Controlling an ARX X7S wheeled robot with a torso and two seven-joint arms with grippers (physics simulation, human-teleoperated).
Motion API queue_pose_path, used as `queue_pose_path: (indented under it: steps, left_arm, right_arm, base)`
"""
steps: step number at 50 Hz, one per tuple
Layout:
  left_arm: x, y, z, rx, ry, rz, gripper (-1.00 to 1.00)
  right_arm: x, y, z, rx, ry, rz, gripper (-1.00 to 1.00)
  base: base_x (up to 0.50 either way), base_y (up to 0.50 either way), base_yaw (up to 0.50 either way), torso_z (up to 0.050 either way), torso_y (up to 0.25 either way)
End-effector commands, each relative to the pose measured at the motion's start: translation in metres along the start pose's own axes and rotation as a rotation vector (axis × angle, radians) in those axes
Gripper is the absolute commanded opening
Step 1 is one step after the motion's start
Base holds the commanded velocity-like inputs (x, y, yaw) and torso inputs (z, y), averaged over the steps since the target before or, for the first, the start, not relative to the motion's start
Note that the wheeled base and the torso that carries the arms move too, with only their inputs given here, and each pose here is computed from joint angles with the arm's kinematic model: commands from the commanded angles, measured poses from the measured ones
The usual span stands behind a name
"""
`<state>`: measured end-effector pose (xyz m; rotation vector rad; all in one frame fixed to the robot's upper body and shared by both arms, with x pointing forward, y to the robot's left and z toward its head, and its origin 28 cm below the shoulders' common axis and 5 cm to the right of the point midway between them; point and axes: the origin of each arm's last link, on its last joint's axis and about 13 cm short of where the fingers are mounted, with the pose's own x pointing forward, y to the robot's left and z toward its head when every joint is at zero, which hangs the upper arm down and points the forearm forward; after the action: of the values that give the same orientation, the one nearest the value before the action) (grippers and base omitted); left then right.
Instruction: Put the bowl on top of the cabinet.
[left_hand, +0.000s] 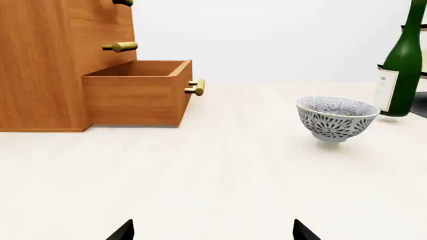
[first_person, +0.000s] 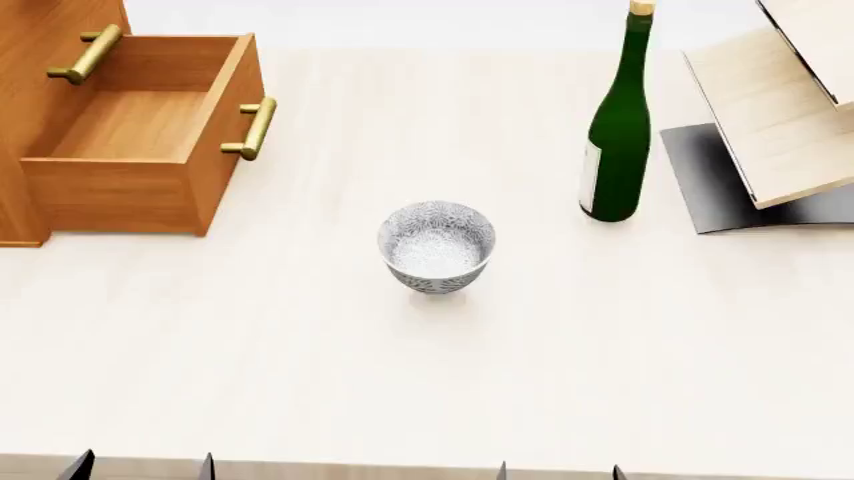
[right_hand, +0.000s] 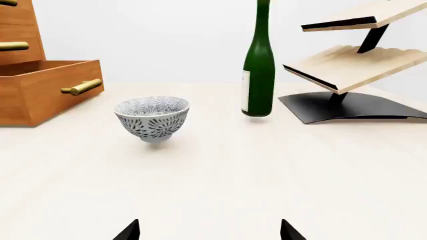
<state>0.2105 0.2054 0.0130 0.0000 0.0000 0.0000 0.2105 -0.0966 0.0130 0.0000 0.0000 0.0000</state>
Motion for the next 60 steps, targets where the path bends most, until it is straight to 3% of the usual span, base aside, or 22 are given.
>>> queue_pose_path:
  steps: [1,14,15,16,18,19,22,42,49,53,54,60]
  left_arm:
    - [0.000,0.000,0.000,0.000,-0.002,0.001,1.00]
    - [0.001,0.000,-0.001,0.004,0.010,0.011,1.00]
    - [0.004,0.004,0.025,-0.141,-0.018,-0.026,1.00]
    - [0.001,0.001,0.000,0.005,0.011,0.009,1.00]
    - [0.002,0.000,-0.005,0.031,0.005,0.050,1.00]
    - [0.003,0.001,-0.016,0.092,-0.003,0.106,1.00]
    - [0.004,-0.001,-0.025,0.160,0.000,0.111,1.00]
    - [0.005,-0.001,-0.024,0.136,0.003,0.104,1.00]
    - [0.005,-0.003,-0.024,0.229,0.002,0.135,1.00]
    - [0.006,-0.003,-0.022,0.234,0.009,0.146,1.00]
    - [0.000,-0.001,-0.002,0.212,-0.072,0.136,1.00]
    - [-0.012,0.000,0.030,0.169,-0.172,0.123,1.00]
  right_arm:
    - [0.000,0.000,0.000,-0.003,0.002,0.001,1.00]
    - [0.002,0.000,0.000,0.012,0.005,0.000,1.00]
    - [0.000,0.004,0.021,-0.063,-0.078,0.024,1.00]
    - [0.002,0.001,0.000,0.002,0.007,0.004,1.00]
    - [0.003,0.001,-0.005,-0.010,0.012,0.006,1.00]
    - [0.005,-0.001,-0.012,0.031,0.076,-0.010,1.00]
    - [0.008,-0.004,-0.013,0.053,0.080,-0.032,1.00]
    - [0.006,-0.002,-0.013,0.038,0.058,-0.016,1.00]
    - [0.006,-0.001,-0.012,0.029,0.044,-0.012,1.00]
    - [0.005,-0.003,-0.008,0.043,0.007,-0.029,1.00]
    - [-0.002,-0.003,0.011,0.051,-0.050,-0.037,1.00]
    - [-0.018,-0.006,0.051,0.088,-0.159,-0.031,1.00]
  base:
    - [0.00,0.00,0.00,0.000,0.000]
    - [0.00,0.00,0.00,0.000,0.000]
    - [0.00,0.00,0.00,0.000,0.000]
    - [0.00,0.00,0.00,0.000,0.000]
    - [0.00,0.00,0.00,0.000,0.000]
    - [0.00,0.00,0.00,0.000,0.000]
    - [0.00,0.00,0.00,0.000,0.000]
    - [0.00,0.00,0.00,0.000,0.000]
    - [0.00,0.00,0.00,0.000,0.000]
    - [0.43,0.00,0.00,0.000,0.000]
    - [0.50,0.00,0.00,0.000,0.000]
    - [0.50,0.00,0.00,0.000,0.000]
